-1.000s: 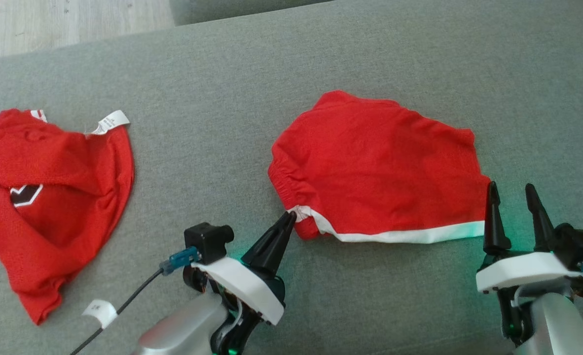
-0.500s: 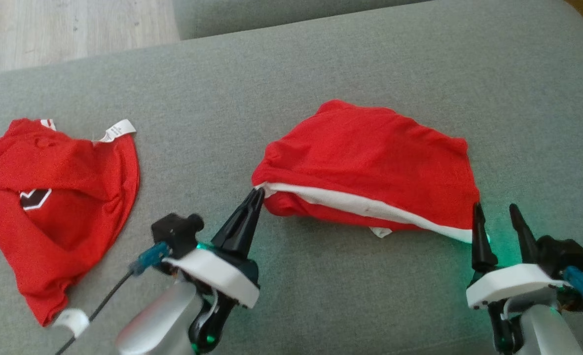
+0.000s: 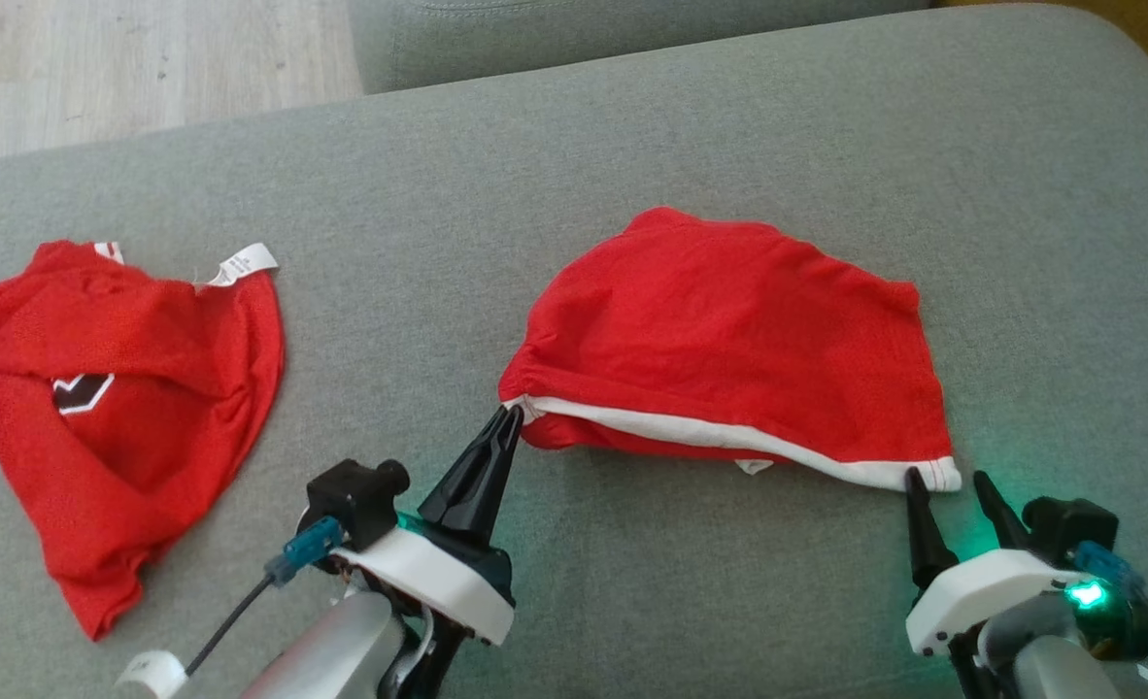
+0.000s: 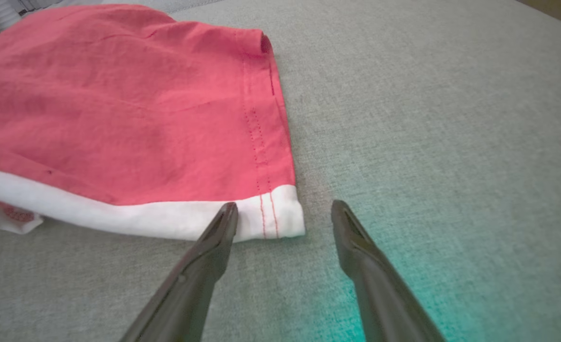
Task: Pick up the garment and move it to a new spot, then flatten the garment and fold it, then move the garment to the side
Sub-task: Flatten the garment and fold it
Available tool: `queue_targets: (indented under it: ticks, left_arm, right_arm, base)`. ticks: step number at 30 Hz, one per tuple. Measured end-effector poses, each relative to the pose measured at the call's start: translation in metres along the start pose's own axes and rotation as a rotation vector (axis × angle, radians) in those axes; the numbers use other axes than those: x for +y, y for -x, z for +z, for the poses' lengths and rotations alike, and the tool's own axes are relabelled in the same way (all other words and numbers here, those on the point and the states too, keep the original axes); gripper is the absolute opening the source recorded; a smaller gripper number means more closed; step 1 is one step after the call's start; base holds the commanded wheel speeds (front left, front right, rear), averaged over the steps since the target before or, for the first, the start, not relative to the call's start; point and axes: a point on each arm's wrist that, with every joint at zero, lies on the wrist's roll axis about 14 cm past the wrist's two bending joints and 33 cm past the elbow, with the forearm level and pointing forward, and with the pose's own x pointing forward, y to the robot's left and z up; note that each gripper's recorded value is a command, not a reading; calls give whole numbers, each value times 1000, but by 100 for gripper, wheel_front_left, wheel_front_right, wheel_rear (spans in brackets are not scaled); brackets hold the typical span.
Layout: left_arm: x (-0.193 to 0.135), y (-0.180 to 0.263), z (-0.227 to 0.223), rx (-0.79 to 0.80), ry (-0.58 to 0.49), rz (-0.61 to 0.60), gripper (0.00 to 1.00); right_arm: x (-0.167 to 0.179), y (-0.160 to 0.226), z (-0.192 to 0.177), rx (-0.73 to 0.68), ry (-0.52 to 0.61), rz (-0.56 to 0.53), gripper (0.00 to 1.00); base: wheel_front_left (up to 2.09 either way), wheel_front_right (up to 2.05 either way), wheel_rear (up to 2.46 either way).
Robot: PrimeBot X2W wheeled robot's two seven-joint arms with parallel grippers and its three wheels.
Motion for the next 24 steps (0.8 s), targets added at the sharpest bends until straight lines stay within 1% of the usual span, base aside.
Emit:
queue_targets:
  ticks: [5, 6, 7, 8, 12, 16, 19, 22, 24]
  left_arm:
    - [0, 1, 1, -4, -1, 3, 0]
    - [0, 1, 1, -4, -1, 4, 0]
    - [1, 2, 1, -5, -2, 5, 0]
    - [1, 2, 2, -5, -2, 6, 0]
    - [6, 3, 3, -6, -14, 22, 0]
    - [11, 4, 10, -24, -43, 37, 0]
    - [18, 6, 20, -43, -86, 48, 0]
    - [21, 8, 37, -78, -130, 48, 0]
    - [24, 7, 52, -102, -182, 44, 0]
  right_arm:
    - [2, 0, -3, 12, 0, 6, 100]
    - [3, -1, -3, 12, -3, 8, 81]
    - [4, -1, -4, 14, -4, 10, 25]
    - [5, -1, -4, 18, -6, 13, 0]
    - [9, -1, -4, 17, -5, 26, 0]
    - [13, -1, 16, -77, -34, 39, 0]
    - [22, -2, 50, -194, -35, 68, 0]
    - [35, -2, 97, -336, -42, 109, 0]
    - [45, 2, 131, -431, -31, 140, 0]
  base:
    - [0, 0, 0]
    - [0, 0, 0]
    - [0, 0, 0]
    - [0, 0, 0]
    - [0, 0, 0]
    - [0, 0, 0]
    - [0, 0, 0]
    - [0, 0, 0]
    - [0, 0, 0]
